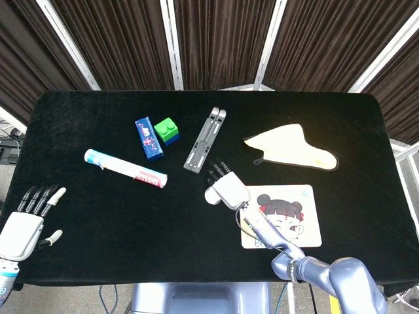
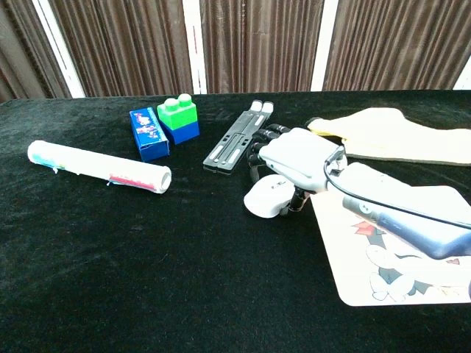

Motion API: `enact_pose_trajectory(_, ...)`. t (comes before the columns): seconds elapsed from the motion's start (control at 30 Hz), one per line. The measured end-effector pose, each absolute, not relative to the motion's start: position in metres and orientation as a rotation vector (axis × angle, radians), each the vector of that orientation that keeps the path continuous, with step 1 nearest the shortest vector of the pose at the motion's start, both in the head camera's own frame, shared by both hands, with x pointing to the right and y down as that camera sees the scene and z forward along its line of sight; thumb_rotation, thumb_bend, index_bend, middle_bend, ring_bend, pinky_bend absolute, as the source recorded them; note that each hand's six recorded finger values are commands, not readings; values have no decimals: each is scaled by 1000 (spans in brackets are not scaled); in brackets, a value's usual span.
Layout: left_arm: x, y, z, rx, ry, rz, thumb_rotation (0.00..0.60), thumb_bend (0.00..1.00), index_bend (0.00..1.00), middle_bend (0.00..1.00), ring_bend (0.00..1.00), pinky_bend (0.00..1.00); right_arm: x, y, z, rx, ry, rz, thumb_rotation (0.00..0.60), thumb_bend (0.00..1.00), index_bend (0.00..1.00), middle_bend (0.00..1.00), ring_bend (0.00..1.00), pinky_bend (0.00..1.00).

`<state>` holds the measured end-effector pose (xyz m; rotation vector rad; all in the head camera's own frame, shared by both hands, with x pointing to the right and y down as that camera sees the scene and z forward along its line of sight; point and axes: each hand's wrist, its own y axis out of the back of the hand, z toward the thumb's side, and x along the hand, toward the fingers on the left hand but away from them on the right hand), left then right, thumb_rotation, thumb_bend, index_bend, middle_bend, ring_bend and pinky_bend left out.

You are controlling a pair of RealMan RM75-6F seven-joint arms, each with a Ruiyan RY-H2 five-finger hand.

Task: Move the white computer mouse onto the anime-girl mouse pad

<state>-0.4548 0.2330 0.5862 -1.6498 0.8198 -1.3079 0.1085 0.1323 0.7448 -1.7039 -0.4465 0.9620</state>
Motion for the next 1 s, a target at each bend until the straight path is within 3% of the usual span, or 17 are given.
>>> enact_pose_trajectory(0.63, -454, 235, 587, -1653, 817, -1305, 600, 218, 0, 0, 0, 0, 174, 123, 710, -1572, -393, 897, 600, 132, 517, 241, 0, 0)
enact_pose_trajectory(1.0, -453, 232, 586, -1645, 828, -1296, 600, 218, 0, 0, 0, 0, 213, 146, 702, -1580, -252, 792, 600, 123, 536, 251, 0, 0)
